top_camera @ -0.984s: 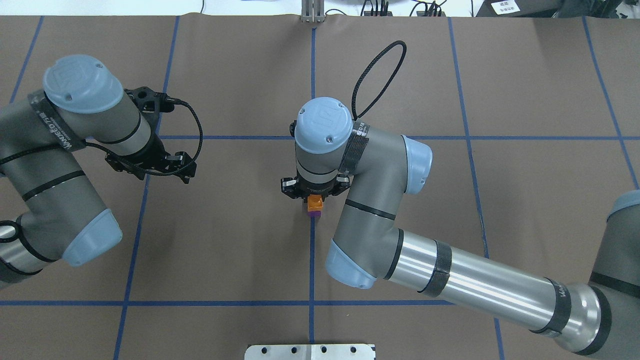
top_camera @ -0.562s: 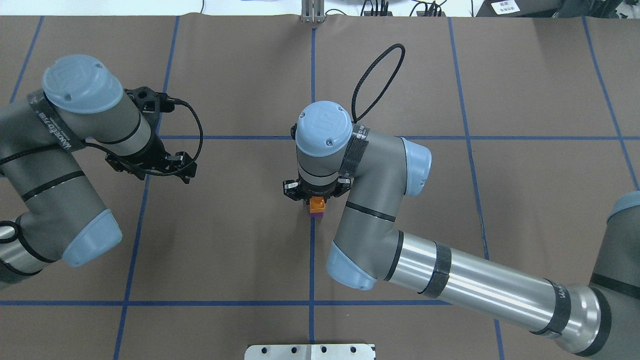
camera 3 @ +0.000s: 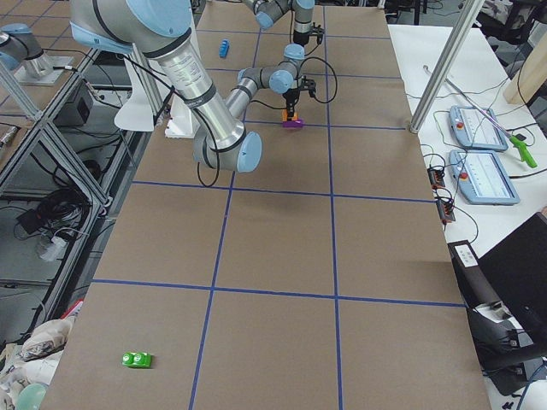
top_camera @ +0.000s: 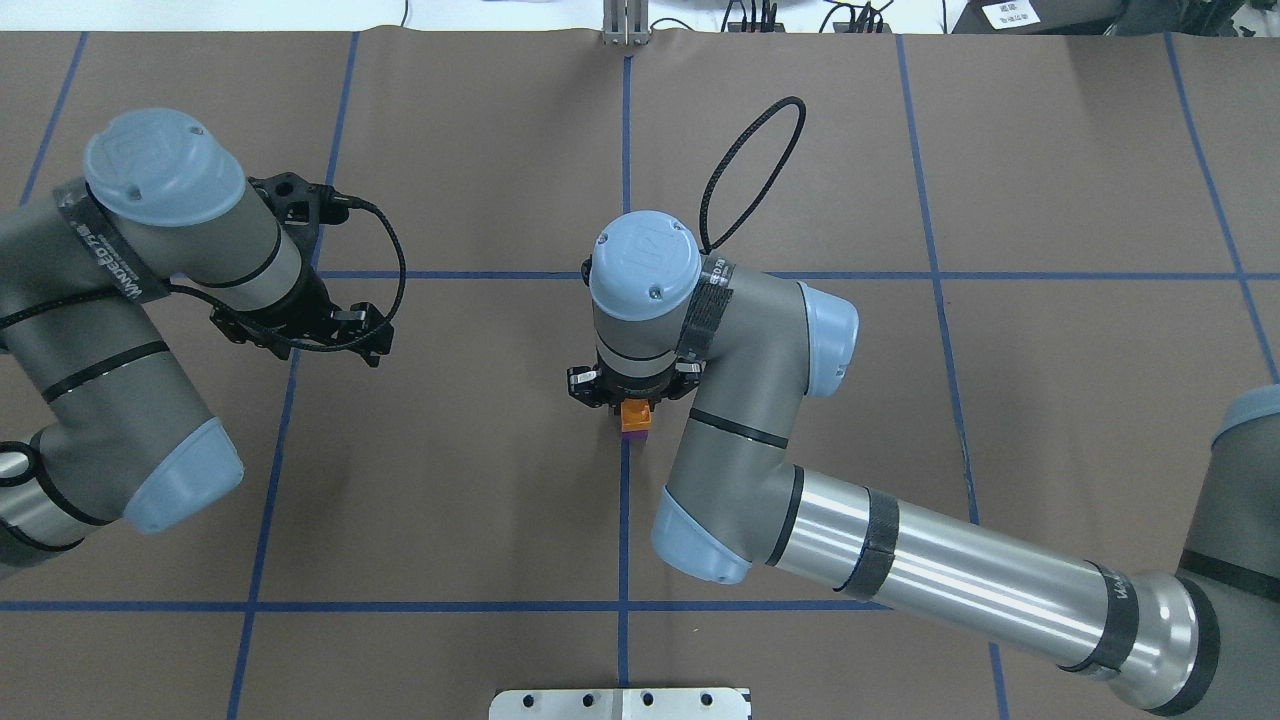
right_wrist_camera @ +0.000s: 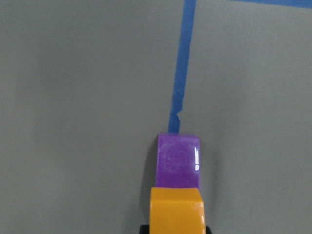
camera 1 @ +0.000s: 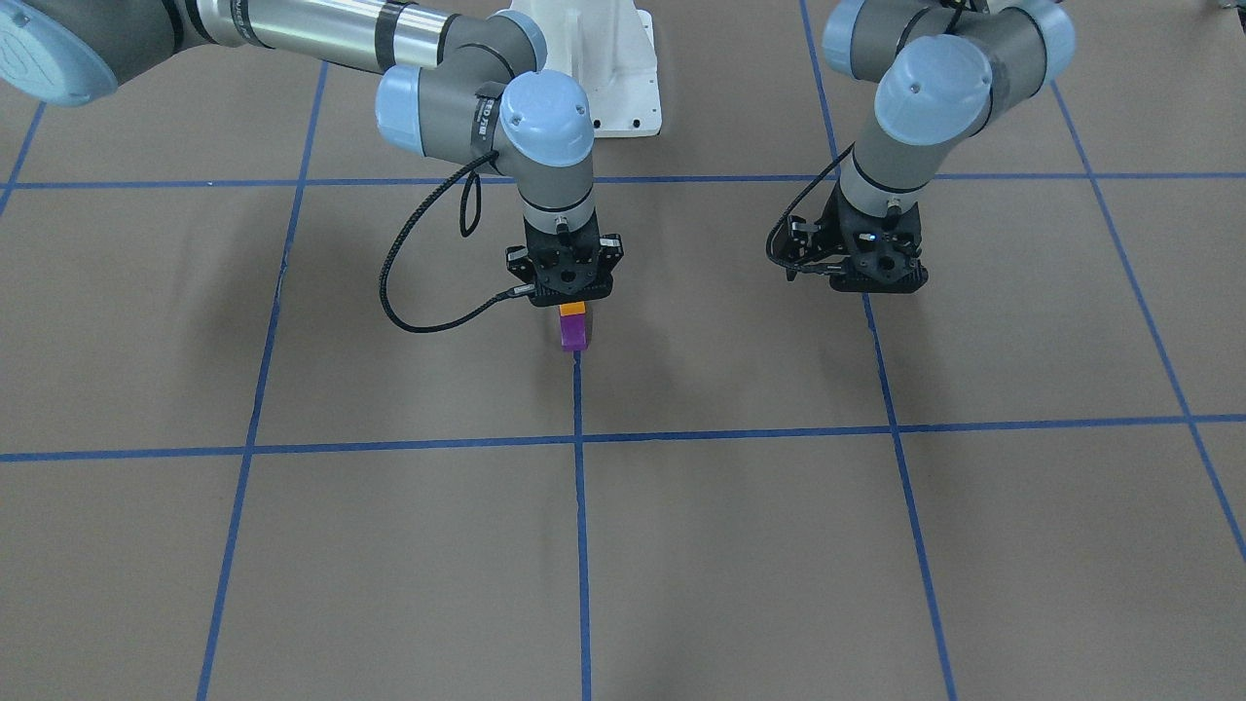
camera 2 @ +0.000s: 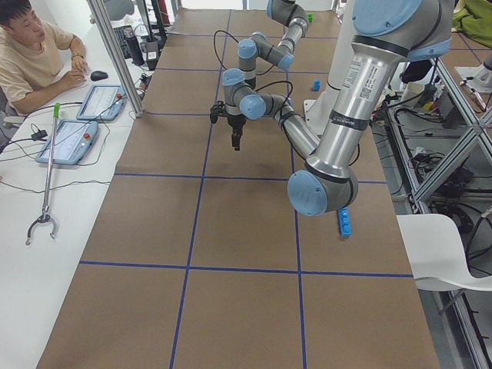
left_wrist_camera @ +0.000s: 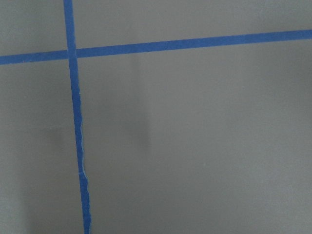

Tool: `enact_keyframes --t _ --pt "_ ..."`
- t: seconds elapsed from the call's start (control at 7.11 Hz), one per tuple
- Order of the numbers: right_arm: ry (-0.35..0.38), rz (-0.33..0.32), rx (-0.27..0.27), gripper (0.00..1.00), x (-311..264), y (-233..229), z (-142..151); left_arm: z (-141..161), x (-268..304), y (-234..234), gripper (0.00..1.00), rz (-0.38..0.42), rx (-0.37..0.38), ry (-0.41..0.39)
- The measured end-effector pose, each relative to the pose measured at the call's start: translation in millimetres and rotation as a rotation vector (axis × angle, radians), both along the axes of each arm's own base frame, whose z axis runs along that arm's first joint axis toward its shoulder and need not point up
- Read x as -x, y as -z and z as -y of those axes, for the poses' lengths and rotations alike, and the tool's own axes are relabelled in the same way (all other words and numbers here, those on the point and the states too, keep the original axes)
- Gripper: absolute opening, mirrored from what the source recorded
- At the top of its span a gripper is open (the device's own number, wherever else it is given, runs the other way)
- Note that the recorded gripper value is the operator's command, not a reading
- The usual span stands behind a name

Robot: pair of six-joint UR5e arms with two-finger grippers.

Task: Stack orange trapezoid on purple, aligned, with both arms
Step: 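Lower the orange block onto the purple block, aligning it with the right gripper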

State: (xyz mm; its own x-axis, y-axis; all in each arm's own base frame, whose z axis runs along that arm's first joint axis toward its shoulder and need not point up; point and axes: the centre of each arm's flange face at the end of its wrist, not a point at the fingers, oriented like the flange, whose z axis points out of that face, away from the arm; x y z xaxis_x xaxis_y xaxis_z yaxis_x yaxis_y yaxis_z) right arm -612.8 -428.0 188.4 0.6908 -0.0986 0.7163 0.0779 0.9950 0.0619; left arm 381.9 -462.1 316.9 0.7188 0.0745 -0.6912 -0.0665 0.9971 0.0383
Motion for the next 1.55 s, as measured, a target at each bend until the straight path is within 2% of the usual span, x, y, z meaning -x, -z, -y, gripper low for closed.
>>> enact_keyframes --t 0.84,1.12,1.55 --pt "-0.009 -0.003 0.013 0.00 1.7 -2.1 0.2 -0.2 -0.3 2.4 1.00 -0.004 0.002 0.003" --pt "-0.008 -0.005 0.015 0.99 2.9 -3.4 -0.2 -0.3 -0.7 3.1 1.00 -0.004 0.001 0.004" --pt "-0.012 -0.002 0.014 1.00 2.4 -1.6 -0.1 -0.1 -0.9 3.9 1.00 -0.005 0.001 0.005"
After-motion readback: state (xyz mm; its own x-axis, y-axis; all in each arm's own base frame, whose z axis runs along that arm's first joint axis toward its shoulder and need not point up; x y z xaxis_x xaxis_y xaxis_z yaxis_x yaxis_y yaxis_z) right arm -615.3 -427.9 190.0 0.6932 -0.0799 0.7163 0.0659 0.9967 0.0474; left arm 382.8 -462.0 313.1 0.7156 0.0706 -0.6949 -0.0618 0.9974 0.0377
